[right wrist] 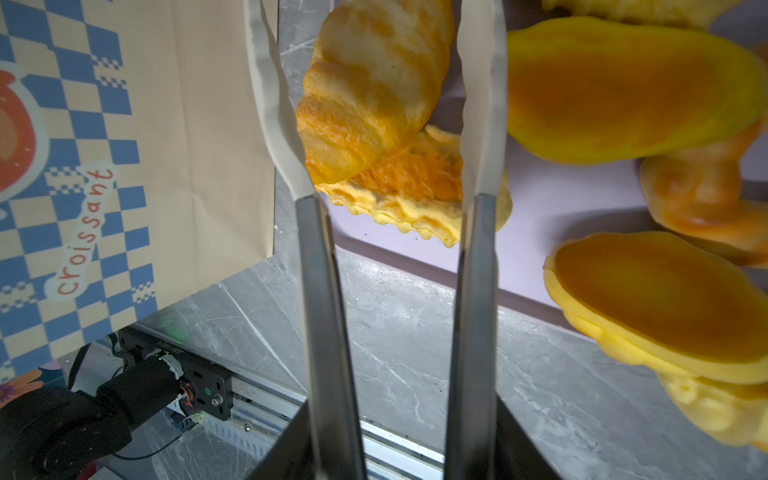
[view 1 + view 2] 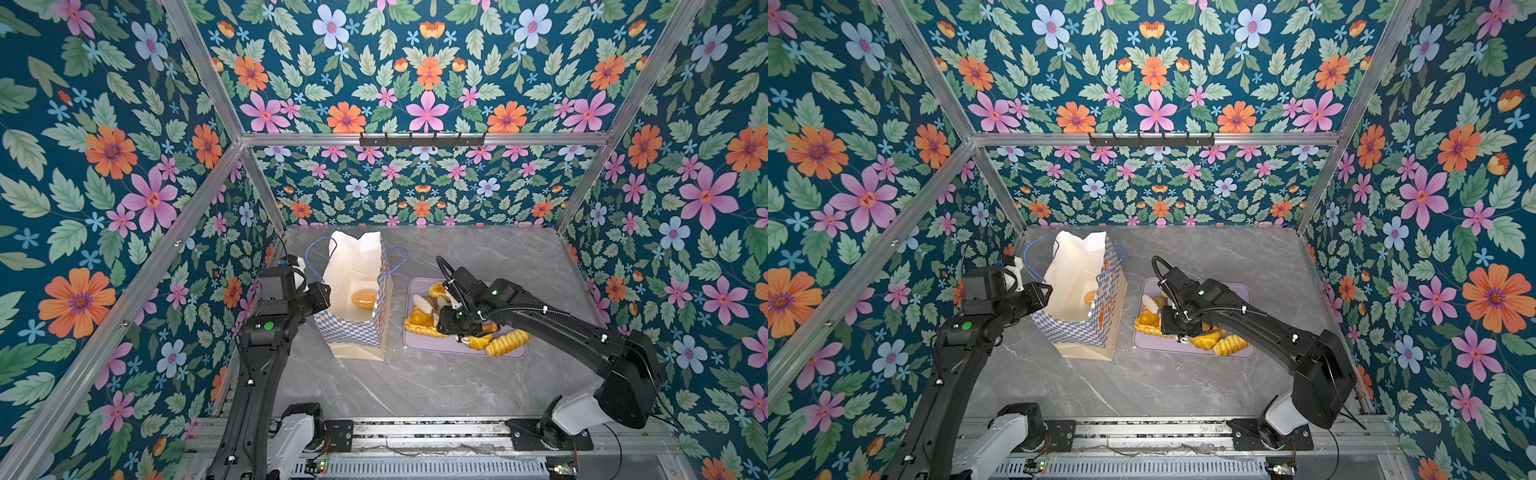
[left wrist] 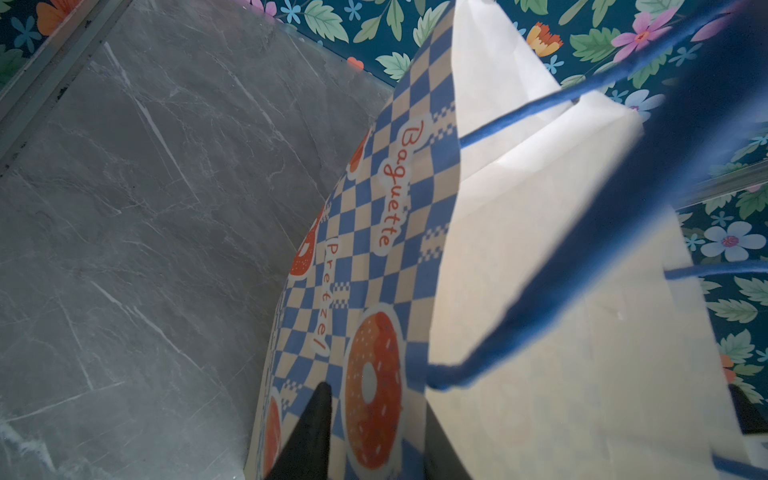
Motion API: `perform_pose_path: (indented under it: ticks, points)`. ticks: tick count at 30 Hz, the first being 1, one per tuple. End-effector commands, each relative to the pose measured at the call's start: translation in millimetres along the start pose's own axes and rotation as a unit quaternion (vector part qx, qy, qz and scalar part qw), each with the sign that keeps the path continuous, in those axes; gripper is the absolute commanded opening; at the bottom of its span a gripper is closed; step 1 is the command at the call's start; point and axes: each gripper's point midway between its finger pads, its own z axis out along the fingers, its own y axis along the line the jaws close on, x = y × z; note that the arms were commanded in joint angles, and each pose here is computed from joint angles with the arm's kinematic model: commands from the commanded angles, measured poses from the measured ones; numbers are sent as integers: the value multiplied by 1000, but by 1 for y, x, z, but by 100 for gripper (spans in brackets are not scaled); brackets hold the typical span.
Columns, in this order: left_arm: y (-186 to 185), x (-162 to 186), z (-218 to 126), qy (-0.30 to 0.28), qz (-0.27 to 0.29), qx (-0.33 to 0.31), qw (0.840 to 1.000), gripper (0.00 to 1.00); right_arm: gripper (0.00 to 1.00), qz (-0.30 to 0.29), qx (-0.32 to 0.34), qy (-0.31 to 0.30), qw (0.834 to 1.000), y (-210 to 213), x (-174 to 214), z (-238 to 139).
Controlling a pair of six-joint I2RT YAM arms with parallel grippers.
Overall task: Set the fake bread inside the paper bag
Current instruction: 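Lower the tongs onto a golden pastry and pinch it with the right gripper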
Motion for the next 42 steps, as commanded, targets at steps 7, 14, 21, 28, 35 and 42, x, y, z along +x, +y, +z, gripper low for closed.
perform_pose_path:
  ticks: [7,14,21,28,35,42]
  points:
    - [0,-1,2,-5,4,2,1000,31,52,21,-25,0,999,3,-3,4]
    - [1,0,2,-5,4,0,1000,31,52,22,-31,7,999,6,-4,10]
    - [0,-3,0,-9,5,1,1000,31,52,22,-30,13,999,6,-5,17]
    - [0,-3,0,-9,5,0,1000,31,49,24,-29,17,999,4,-5,22]
    - [-1,-4,-1,-10,5,1,1000,32,42,28,-27,7,999,1,-5,19]
    - [-3,-7,-4,-12,6,2,1000,41,39,29,-30,-8,999,-1,-5,7]
